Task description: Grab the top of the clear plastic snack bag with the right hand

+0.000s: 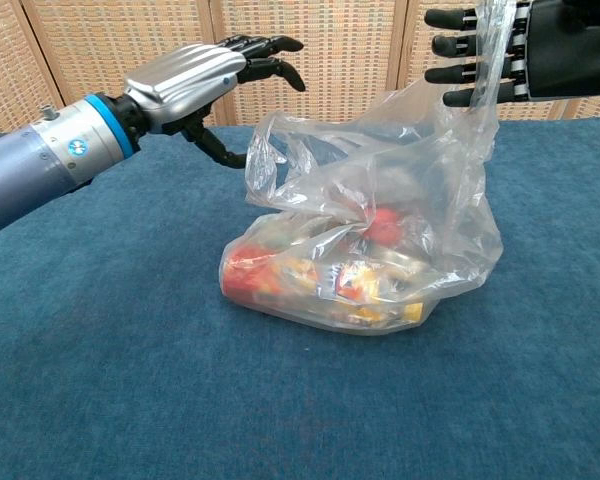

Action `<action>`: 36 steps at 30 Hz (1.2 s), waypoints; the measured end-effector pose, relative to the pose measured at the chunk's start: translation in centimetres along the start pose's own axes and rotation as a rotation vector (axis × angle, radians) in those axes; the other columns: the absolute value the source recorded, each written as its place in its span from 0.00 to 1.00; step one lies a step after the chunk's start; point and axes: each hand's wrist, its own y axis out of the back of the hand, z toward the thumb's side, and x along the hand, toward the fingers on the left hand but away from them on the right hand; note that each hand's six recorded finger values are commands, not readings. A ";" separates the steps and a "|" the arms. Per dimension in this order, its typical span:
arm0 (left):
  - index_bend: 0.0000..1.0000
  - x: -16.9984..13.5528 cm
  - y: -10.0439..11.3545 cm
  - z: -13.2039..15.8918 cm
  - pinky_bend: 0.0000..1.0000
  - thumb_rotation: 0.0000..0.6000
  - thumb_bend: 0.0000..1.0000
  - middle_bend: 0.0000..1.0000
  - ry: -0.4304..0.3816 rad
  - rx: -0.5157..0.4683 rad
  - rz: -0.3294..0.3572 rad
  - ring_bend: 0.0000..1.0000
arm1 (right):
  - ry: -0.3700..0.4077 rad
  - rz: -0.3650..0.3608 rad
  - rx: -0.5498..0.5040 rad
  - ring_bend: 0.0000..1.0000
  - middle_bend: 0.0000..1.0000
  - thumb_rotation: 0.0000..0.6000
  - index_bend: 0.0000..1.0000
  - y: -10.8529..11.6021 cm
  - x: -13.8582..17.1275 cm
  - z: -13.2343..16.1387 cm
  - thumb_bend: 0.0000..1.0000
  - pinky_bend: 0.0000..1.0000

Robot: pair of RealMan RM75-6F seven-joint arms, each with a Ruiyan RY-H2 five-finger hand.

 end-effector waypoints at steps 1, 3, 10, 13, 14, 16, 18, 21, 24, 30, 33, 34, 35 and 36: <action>0.23 0.5 -0.2 0.2 0.00 1.00 0.29 0.00 0.000 -0.006 0.006 0.00 | 0.000 0.000 0.000 0.34 0.46 1.00 0.34 0.1 0.0 0.0 0.04 0.38; 0.28 1.3 -0.5 0.6 0.00 1.00 0.31 0.00 0.002 -0.019 0.014 0.00 | -0.002 0.000 0.001 0.34 0.46 1.00 0.34 0.2 0.0 -0.1 0.04 0.38; 0.57 3.5 -1.4 2.2 0.00 1.00 0.35 0.00 0.034 -0.106 0.066 0.00 | -0.010 0.006 0.008 0.34 0.46 1.00 0.34 0.3 0.1 -0.3 0.04 0.37; 0.64 4.3 -1.5 2.6 0.00 1.00 0.37 0.00 0.062 -0.164 0.091 0.00 | -0.010 0.010 0.007 0.34 0.46 1.00 0.34 0.1 0.1 -0.4 0.04 0.38; 0.65 4.5 -1.5 2.7 0.00 1.00 0.38 0.00 0.070 -0.181 0.098 0.00 | -0.010 0.011 0.009 0.34 0.46 1.00 0.34 0.1 0.1 -0.4 0.04 0.38; 0.67 4.8 -1.4 3.0 0.00 1.00 0.38 0.00 0.081 -0.222 0.120 0.00 | -0.011 0.012 0.010 0.34 0.46 1.00 0.34 0.0 0.1 -0.5 0.04 0.38; 0.68 4.9 -1.1 3.1 0.00 1.00 0.38 0.00 0.089 -0.252 0.147 0.00 | -0.012 0.012 0.011 0.34 0.46 1.00 0.34 0.0 0.1 -0.5 0.04 0.38; 0.68 4.8 -0.4 3.0 0.00 1.00 0.38 0.00 0.111 -0.328 0.209 0.00 | -0.014 0.011 0.012 0.34 0.46 1.00 0.34 0.0 0.1 -0.7 0.04 0.38; 0.69 4.5 0.3 2.8 0.00 1.00 0.39 0.00 0.127 -0.390 0.268 0.00 | -0.016 0.008 0.015 0.34 0.46 1.00 0.34 0.0 0.2 -0.8 0.04 0.38; 0.58 3.9 1.9 2.1 0.00 1.00 0.37 0.00 0.141 -0.471 0.372 0.00 | -0.017 0.007 0.016 0.34 0.46 1.00 0.34 -0.2 0.3 -0.9 0.04 0.38; 0.37 3.8 2.3 1.7 0.00 1.00 0.36 0.00 0.154 -0.516 0.404 0.00 | -0.017 0.006 0.016 0.34 0.46 1.00 0.34 -0.4 0.2 -0.9 0.04 0.38; 0.22 3.8 2.5 1.7 0.00 1.00 0.35 0.00 0.156 -0.529 0.413 0.00 | -0.016 0.006 0.015 0.34 0.46 1.00 0.34 -0.5 0.2 -0.8 0.04 0.37; 0.10 3.8 2.6 1.6 0.00 1.00 0.33 0.00 0.157 -0.533 0.418 0.00 | -0.014 0.006 0.015 0.34 0.46 1.00 0.34 -0.5 0.1 -0.8 0.04 0.38; 0.04 3.7 2.7 1.4 0.00 1.00 0.33 0.00 0.158 -0.531 0.422 0.00 | -0.011 0.006 0.015 0.34 0.46 1.00 0.34 -0.6 0.1 -0.7 0.04 0.37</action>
